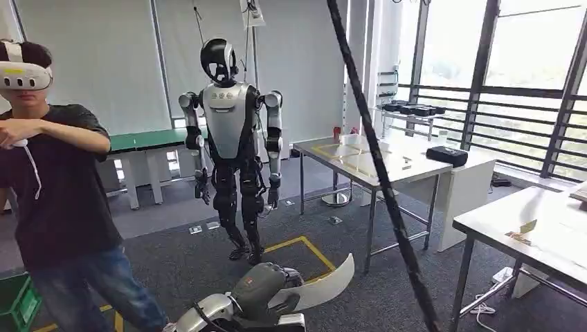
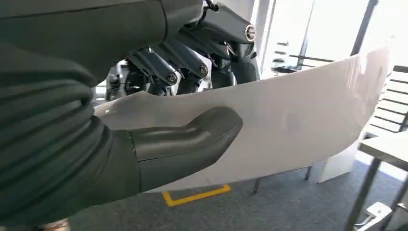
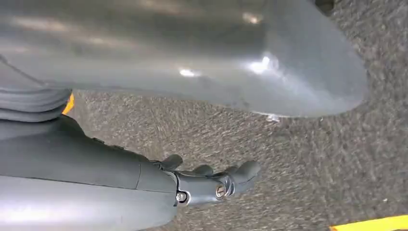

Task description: Take the parts from the cabinet and place them on the table.

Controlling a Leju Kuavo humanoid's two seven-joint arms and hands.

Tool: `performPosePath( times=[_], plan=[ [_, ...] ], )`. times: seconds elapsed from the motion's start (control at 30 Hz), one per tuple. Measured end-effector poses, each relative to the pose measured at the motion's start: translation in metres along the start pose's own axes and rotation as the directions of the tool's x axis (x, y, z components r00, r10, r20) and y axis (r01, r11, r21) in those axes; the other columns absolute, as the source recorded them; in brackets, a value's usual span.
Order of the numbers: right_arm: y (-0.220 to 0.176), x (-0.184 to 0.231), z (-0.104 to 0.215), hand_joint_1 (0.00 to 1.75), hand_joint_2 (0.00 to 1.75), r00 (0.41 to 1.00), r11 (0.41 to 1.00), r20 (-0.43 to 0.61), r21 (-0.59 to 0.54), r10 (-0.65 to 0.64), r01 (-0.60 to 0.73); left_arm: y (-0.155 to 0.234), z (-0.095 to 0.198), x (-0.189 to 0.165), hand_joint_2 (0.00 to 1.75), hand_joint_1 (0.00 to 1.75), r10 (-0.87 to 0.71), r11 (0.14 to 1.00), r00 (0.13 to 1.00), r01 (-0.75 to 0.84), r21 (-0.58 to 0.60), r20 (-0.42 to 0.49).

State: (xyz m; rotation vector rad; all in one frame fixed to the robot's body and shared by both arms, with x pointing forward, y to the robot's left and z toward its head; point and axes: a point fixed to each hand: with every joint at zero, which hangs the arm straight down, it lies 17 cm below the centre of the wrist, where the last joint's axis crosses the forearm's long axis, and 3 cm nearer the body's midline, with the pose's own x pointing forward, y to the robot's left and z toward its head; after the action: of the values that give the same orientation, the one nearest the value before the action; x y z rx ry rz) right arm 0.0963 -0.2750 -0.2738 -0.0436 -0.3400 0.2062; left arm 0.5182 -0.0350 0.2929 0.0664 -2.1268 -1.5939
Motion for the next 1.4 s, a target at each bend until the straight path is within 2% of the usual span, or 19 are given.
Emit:
performPosePath(
  times=[0.17,1.4],
  plan=[
    [0.0004,0.0002,0.0,0.0,0.0,1.0,1.0,0.0,0.002,-0.001,0.001,-0.0081,0.0084,-0.009,1.75,1.75,0.009,1.0,1.0,-0.009,-0.011,-0.023],
    [0.0003,-0.0015,0.0004,0.0,0.0,1.0,1.0,0.002,-0.001,-0.001,0.001,-0.0095,0.0025,-0.0036,1.75,1.75,0.018,1.0,1.0,-0.019,-0.016,-0.007]
  ],
)
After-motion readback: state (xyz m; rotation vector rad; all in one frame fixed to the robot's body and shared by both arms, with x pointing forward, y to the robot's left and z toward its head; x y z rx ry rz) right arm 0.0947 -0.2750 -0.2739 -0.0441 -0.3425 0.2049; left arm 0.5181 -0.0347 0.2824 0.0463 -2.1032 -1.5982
